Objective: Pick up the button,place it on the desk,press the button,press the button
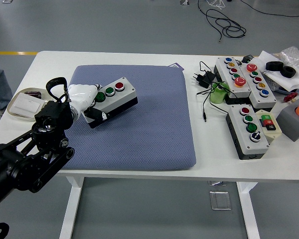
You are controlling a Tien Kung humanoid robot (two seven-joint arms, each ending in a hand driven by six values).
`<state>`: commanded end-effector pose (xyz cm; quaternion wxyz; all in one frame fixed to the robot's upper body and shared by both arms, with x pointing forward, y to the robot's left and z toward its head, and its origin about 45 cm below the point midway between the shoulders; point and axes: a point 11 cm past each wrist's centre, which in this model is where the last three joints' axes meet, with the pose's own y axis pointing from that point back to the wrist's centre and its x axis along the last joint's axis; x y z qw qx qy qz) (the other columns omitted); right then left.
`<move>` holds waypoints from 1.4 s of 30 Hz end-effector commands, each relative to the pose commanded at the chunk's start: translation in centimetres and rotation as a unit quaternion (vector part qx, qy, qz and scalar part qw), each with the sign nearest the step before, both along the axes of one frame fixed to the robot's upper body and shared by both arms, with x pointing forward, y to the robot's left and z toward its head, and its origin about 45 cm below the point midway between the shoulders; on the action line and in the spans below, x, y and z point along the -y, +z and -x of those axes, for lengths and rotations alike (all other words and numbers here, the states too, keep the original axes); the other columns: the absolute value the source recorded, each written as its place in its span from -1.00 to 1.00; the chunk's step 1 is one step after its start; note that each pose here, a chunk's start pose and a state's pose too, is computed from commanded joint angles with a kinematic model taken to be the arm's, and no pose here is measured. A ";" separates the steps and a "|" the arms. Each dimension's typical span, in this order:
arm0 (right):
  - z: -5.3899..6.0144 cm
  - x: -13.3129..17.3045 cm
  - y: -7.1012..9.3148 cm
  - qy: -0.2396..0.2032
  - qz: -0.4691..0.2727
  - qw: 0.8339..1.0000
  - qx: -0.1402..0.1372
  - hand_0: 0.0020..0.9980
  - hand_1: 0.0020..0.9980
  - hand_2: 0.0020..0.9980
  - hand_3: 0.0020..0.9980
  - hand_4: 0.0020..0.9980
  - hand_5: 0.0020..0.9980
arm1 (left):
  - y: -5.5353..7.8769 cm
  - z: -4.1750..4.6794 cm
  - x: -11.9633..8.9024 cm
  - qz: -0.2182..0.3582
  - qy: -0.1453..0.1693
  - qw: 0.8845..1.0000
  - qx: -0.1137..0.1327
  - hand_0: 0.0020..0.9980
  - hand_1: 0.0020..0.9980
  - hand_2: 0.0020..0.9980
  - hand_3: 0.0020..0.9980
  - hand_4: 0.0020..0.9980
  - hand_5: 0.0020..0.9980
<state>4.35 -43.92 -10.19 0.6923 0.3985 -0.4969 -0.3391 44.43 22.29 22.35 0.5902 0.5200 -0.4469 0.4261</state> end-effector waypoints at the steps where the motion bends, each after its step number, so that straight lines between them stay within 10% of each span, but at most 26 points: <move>1: 0.0 0.0 0.0 0.000 0.000 1.000 0.000 0.30 -0.05 0.24 0.13 -0.39 -0.55 | 0.1 -0.04 0.1 0.004 -0.009 1.000 0.003 -0.41 -0.45 -0.52 -0.26 -0.18 -1.00; 20: 0.1 -0.1 0.0 0.000 -0.001 1.000 -0.002 0.31 -0.05 0.24 0.13 -0.39 -0.55 | 0.8 0.64 3.0 -0.034 -0.214 0.976 0.004 -0.40 -0.50 -0.61 -0.43 -0.30 -1.00; 42: 0.7 -0.1 -0.1 0.000 -0.002 1.000 -0.008 0.31 -0.05 0.24 0.13 -0.39 -0.54 | -0.7 0.93 4.0 -0.046 -0.256 0.965 -0.037 -0.38 -0.49 -0.60 -0.41 -0.32 -1.00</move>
